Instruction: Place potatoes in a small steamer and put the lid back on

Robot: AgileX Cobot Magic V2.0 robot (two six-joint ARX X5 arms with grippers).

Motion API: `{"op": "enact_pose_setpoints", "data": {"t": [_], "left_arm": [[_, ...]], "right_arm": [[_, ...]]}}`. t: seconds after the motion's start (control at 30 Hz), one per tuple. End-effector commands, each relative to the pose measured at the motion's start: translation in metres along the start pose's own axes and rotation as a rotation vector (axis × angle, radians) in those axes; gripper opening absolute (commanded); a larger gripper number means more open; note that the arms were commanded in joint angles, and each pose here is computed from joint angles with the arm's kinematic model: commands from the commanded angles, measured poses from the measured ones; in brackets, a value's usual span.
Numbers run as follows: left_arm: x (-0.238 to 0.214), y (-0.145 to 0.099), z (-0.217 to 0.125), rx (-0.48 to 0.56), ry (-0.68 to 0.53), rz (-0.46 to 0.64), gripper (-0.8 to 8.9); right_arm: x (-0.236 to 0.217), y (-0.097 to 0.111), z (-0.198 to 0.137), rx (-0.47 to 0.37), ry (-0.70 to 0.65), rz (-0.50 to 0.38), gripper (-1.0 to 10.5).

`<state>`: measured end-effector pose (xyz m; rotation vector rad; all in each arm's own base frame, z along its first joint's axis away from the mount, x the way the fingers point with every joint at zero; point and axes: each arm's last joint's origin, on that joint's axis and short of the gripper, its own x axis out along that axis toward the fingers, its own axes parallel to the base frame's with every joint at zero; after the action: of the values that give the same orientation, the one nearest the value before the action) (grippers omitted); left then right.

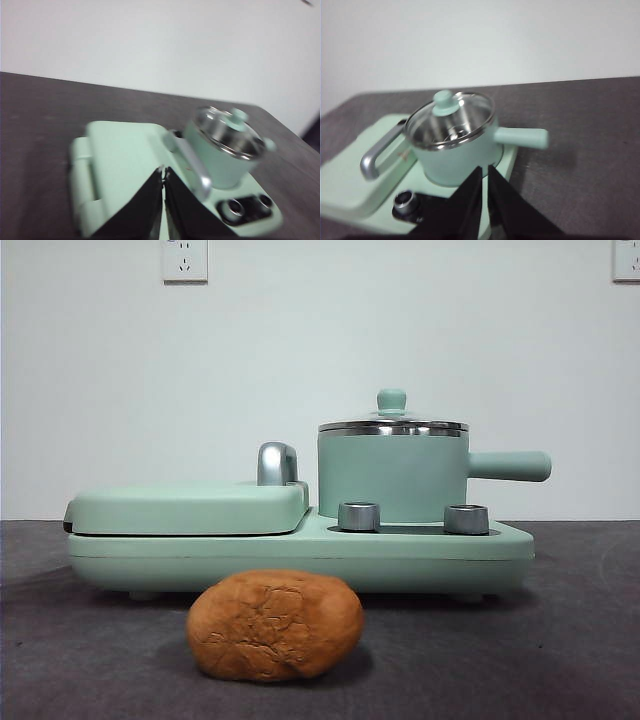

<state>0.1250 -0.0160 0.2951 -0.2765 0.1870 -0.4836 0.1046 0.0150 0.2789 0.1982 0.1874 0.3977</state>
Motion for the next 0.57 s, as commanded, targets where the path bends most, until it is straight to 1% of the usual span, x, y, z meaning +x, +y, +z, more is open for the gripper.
{"op": "enact_pose_setpoints", "data": {"t": [0.03, 0.13, 0.23, 0.33, 0.43, 0.5, 0.57], "left_arm": [[0.011, -0.001, 0.012, 0.108, 0.032, -0.068, 0.09], [0.024, -0.001, 0.018, 0.189, 0.084, -0.097, 0.09], [0.037, -0.003, 0.021, 0.302, 0.136, -0.136, 0.09], [0.049, -0.007, 0.021, 0.456, 0.165, -0.192, 0.09], [0.056, -0.012, 0.017, 0.615, 0.172, -0.250, 0.09], [0.058, -0.015, 0.015, 0.673, 0.171, -0.281, 0.09], [0.059, -0.018, 0.014, 0.678, 0.170, -0.297, 0.08]], "right_arm": [[0.009, 0.000, 0.008, -0.122, 0.035, 0.051, 0.2], [0.018, -0.001, 0.012, -0.179, 0.076, 0.094, 0.2], [0.027, 0.000, 0.014, -0.247, 0.112, 0.121, 0.2], [0.033, 0.002, 0.016, -0.313, 0.136, 0.135, 0.2], [0.037, 0.005, 0.017, -0.401, 0.137, 0.167, 0.2], [0.038, 0.007, 0.016, -0.474, 0.135, 0.187, 0.2], [0.038, 0.008, 0.016, -0.536, 0.130, 0.200, 0.2]]}}
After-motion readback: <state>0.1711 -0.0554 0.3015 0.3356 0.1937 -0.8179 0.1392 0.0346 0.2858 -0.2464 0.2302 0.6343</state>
